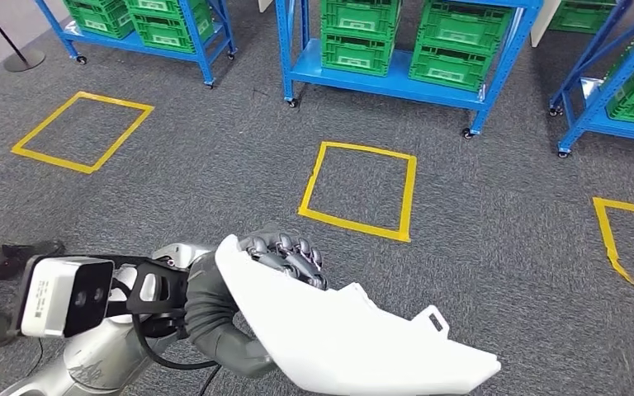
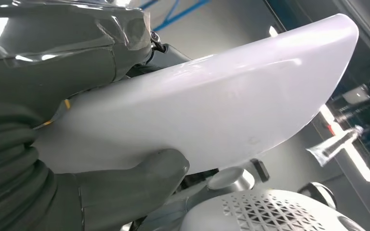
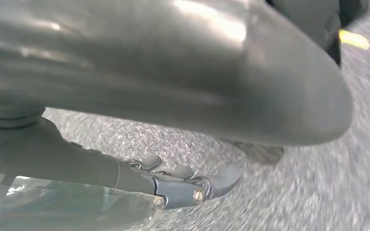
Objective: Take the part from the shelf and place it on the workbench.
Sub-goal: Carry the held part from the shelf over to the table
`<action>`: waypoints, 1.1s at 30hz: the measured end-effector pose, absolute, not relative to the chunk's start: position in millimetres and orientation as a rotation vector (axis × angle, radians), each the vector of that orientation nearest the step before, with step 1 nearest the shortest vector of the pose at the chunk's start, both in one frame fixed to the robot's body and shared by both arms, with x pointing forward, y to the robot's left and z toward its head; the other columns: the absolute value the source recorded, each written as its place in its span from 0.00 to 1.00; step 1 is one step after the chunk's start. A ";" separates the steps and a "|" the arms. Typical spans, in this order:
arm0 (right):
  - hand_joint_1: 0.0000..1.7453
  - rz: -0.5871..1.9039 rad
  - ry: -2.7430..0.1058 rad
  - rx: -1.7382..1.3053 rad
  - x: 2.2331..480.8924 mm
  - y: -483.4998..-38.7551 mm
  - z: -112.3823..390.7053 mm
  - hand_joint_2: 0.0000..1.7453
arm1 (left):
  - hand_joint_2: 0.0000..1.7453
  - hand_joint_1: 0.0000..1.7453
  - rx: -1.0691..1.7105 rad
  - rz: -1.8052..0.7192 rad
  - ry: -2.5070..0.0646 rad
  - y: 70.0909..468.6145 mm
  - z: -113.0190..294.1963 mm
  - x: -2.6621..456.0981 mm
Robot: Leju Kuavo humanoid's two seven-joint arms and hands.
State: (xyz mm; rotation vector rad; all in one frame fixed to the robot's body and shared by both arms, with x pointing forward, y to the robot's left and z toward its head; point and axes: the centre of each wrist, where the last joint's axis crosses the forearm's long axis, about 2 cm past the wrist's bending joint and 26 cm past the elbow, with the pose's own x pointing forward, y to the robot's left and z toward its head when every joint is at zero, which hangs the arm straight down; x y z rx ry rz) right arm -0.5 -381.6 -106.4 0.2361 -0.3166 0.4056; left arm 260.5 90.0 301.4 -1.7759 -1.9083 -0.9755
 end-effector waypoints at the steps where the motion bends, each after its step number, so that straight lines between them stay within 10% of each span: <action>1: 0.00 0.417 -0.318 0.239 1.2 -382.2 -106.2 0.00 | 1.00 1.00 -1.779 -0.972 -1.902 90.1 300.9 260.8; 33: 0.00 0.592 -0.137 0.331 3.4 -377.5 -106.0 0.00 | 1.00 1.00 -1.826 -0.966 -1.806 74.2 295.2 259.3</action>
